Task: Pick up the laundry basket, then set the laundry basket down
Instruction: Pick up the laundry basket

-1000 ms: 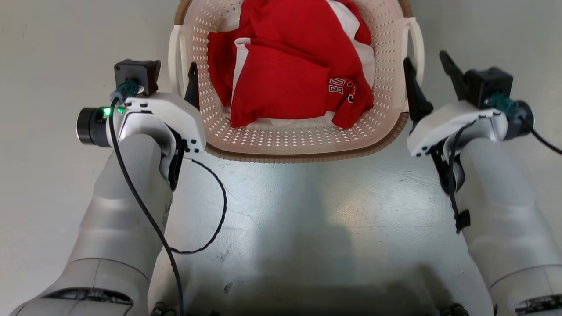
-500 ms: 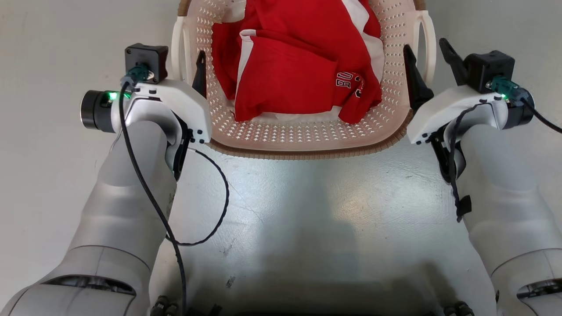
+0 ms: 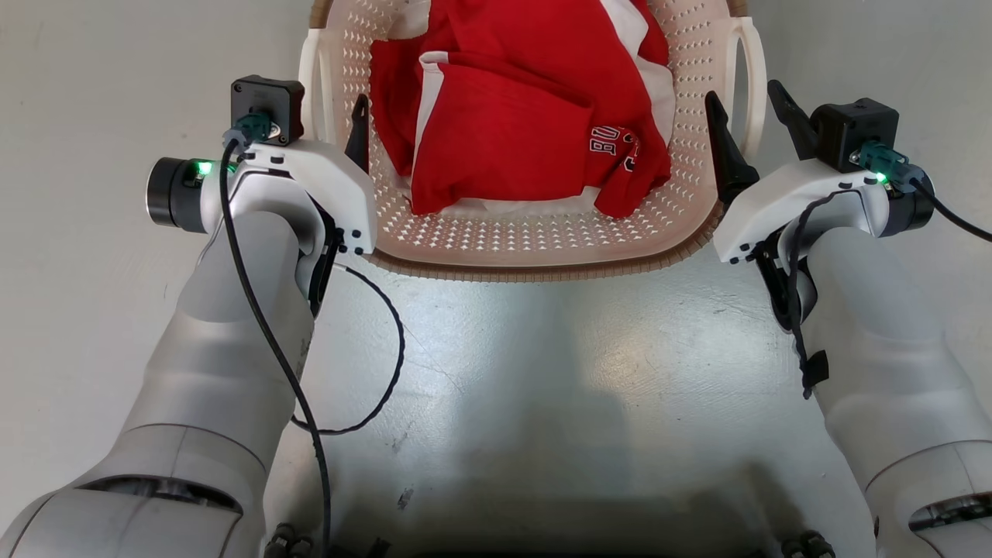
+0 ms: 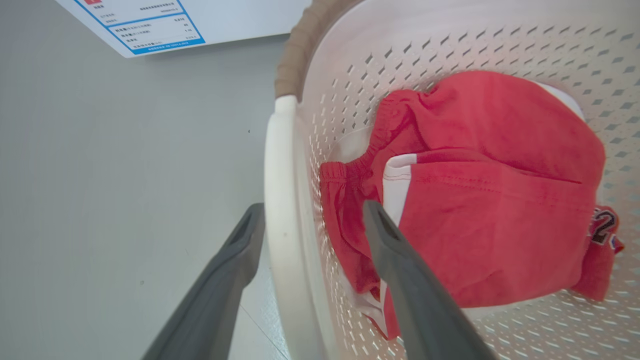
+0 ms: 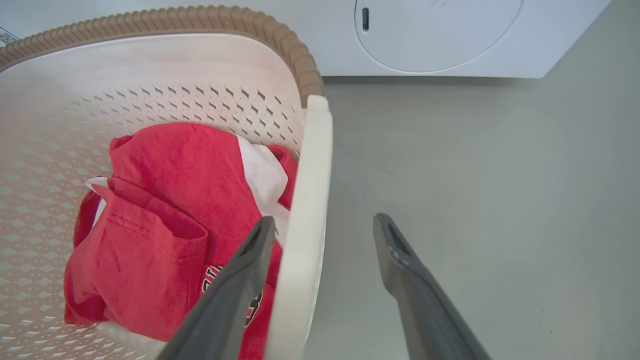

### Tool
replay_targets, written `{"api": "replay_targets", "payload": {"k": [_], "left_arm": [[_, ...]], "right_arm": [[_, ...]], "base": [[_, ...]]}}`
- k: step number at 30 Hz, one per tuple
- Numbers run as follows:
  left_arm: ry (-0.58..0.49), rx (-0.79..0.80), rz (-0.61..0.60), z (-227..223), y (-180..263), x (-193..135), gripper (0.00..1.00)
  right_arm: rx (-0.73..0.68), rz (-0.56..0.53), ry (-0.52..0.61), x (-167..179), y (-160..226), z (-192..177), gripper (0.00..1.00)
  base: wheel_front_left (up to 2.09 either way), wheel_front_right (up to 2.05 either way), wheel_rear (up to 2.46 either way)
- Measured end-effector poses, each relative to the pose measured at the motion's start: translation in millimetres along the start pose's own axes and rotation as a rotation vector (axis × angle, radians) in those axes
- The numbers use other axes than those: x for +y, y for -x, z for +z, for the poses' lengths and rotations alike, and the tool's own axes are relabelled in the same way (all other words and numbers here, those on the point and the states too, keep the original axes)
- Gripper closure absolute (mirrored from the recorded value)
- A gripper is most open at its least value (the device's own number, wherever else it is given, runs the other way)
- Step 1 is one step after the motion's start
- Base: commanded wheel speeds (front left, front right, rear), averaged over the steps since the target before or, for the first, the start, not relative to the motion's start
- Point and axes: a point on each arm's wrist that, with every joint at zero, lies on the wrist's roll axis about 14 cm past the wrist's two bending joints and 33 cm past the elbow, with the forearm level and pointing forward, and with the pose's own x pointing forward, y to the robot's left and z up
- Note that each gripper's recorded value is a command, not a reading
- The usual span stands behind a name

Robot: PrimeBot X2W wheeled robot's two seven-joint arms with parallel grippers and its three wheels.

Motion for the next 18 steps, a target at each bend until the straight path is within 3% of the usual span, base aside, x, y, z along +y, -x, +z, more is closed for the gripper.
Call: {"api": "replay_targets", "payload": {"k": [1,2,3,4,11,18], "left_arm": [[-0.002,0.0,-0.001,0.3,0.3,-0.3,0.02],[-0.004,0.0,-0.002,0.8,0.6,-0.7,0.26],[-0.005,0.0,-0.003,1.4,0.7,-1.1,0.92],[-0.007,0.0,-0.006,2.0,0.7,-1.7,1.0],[-0.023,0.008,-0.018,5.2,7.3,-6.7,1.0],[-0.041,0.018,-0.047,15.0,27.1,-15.9,1.0]], "right_arm": [[-0.001,0.0,-0.002,0.0,0.3,0.5,0.0],[-0.001,0.0,-0.002,0.1,0.7,1.1,0.0],[-0.003,-0.001,-0.002,0.0,1.1,1.9,0.71],[-0.004,-0.001,-0.001,-0.4,1.6,2.7,1.0],[0.04,0.007,0.011,3.9,8.8,-2.0,1.0],[0.169,-0.003,-0.006,5.2,34.1,-15.1,1.0]], "base": [[0.0,0.0,0.0],[0.0,0.0,0.0],[0.0,0.0,0.0],[0.0,0.0,0.0],[0.0,0.0,0.0],[0.0,0.0,0.0]]}}
